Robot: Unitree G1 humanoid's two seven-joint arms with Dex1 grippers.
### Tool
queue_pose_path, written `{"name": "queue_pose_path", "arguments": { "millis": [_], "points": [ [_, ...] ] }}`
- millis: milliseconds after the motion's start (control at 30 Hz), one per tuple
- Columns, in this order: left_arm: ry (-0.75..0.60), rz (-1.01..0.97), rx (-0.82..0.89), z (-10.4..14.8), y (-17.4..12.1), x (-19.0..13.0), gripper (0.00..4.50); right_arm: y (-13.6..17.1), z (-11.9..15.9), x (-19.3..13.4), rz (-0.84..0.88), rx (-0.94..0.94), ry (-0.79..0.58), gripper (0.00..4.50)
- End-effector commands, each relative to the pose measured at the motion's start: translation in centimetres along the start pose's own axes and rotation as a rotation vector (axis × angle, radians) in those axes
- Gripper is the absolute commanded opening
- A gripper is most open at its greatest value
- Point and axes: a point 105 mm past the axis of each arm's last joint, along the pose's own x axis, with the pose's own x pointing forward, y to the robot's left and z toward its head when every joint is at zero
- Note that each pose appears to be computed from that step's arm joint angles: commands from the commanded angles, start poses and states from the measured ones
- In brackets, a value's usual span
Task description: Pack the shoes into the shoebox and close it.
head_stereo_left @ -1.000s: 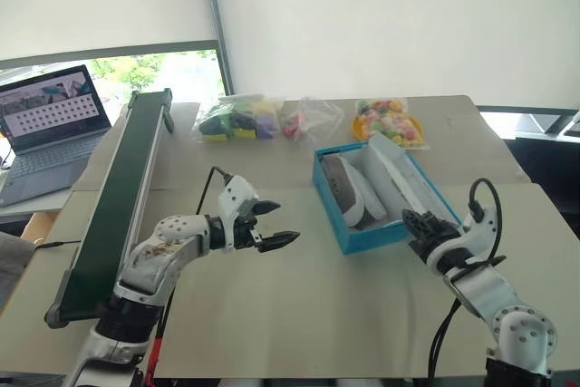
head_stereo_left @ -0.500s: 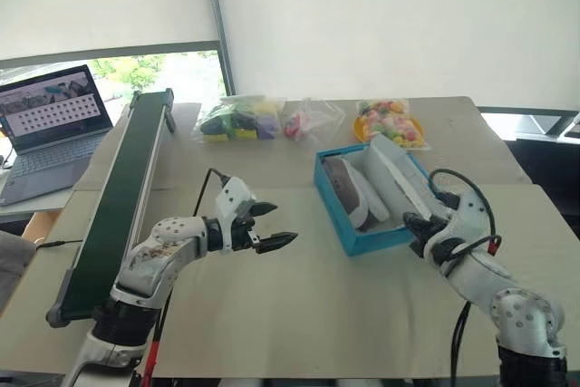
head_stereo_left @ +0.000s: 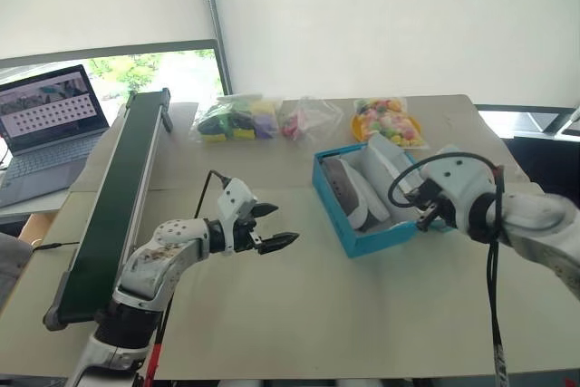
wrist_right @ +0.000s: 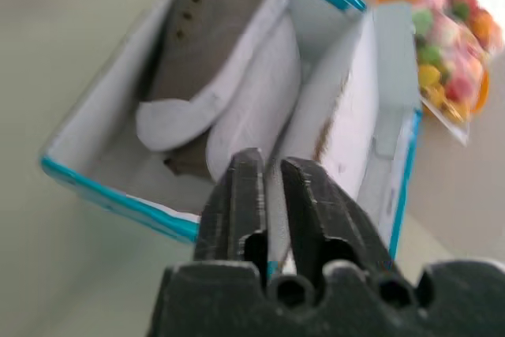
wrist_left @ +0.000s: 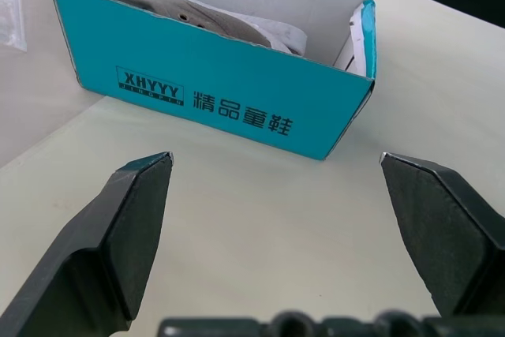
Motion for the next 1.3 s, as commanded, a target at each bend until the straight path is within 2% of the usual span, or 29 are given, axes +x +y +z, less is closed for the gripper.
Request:
{"name": "queue_pose_path", "arguments": {
  "millis": [33,100,367,567,733,833,1033,1167,1300],
  "points": [
    [-0.044,0.001,0.030,1.0,-0.3,0.0,4.50,0.9,0.7,-0.2,0.182,-0.159,-0.019,2.19],
    [-0.046,0.003,0.026,0.9,-0.4,0.0,4.50,0.8,0.3,0.7,0.263,-0.247,-0.009,2.83],
    [-0.054,0.038,0.009,0.7,-0.7,-0.5,4.50,-0.7,-2.6,3.4,0.386,-0.389,0.098,2.83],
    [-0.048,0.077,-0.010,0.3,-0.9,-1.3,4.50,0.8,-3.6,5.2,0.506,-0.465,0.134,2.83],
    [-0.049,0.093,-0.012,0.3,-0.9,-1.5,4.50,1.4,-3.4,5.6,0.531,-0.460,0.129,2.83],
    [-0.051,0.106,-0.013,0.4,-0.7,-1.6,4.50,1.9,-2.8,5.6,0.546,-0.438,0.106,2.11],
    [-0.053,0.118,-0.013,0.5,-0.6,-1.7,4.50,2.5,-2.3,5.9,0.550,-0.405,0.085,0.02],
    [-0.052,0.126,-0.013,0.5,-0.4,-1.8,4.50,3.5,-1.5,6.0,0.566,-0.398,0.057,0.01],
    [-0.052,0.137,-0.013,0.5,0.0,-1.9,4.50,6.6,0.4,6.2,0.630,-0.405,-0.013,0.01]
  ]
}}
